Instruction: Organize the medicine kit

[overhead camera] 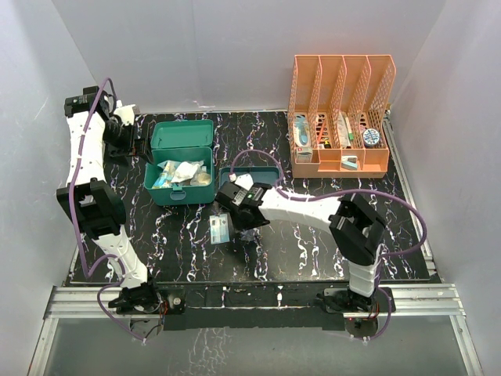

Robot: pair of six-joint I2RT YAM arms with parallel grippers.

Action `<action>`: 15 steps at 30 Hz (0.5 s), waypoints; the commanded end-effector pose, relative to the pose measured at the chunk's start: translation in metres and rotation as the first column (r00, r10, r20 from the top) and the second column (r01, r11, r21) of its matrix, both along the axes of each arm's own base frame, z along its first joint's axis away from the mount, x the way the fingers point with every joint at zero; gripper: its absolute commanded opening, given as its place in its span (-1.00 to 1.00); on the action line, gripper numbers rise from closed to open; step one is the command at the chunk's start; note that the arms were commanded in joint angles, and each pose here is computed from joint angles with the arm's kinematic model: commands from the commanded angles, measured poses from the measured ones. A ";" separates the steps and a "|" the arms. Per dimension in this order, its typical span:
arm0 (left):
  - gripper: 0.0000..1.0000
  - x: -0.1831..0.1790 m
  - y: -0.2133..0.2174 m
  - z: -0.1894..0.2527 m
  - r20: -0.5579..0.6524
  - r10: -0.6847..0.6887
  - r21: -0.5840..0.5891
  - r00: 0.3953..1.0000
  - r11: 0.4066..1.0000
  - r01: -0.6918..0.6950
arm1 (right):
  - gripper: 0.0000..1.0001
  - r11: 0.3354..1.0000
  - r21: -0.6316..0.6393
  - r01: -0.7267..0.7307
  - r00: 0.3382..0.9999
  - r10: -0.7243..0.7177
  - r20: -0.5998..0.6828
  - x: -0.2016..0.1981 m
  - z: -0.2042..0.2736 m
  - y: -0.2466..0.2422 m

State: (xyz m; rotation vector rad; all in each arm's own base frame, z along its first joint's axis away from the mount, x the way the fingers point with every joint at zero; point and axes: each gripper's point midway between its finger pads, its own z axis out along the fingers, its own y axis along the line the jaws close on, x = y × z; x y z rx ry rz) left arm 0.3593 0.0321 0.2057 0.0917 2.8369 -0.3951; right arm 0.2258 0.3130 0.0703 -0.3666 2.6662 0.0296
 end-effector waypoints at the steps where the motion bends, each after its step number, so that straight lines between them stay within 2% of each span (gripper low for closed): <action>1: 0.97 -0.007 -0.002 0.014 0.014 -0.003 -0.009 1.000 1.000 0.003 | 0.10 0.999 0.048 0.011 1.000 -0.011 0.008 0.009 -0.012 0.015; 12: 0.97 -0.010 -0.001 0.012 0.004 -0.011 -0.003 1.000 1.000 0.011 | 0.09 0.999 0.050 -0.006 1.000 0.008 -0.031 0.009 -0.033 0.026; 15: 0.97 -0.012 -0.003 0.011 -0.003 -0.014 -0.015 1.000 1.000 0.014 | 0.02 0.999 0.039 -0.009 0.999 0.010 -0.032 0.009 -0.041 0.026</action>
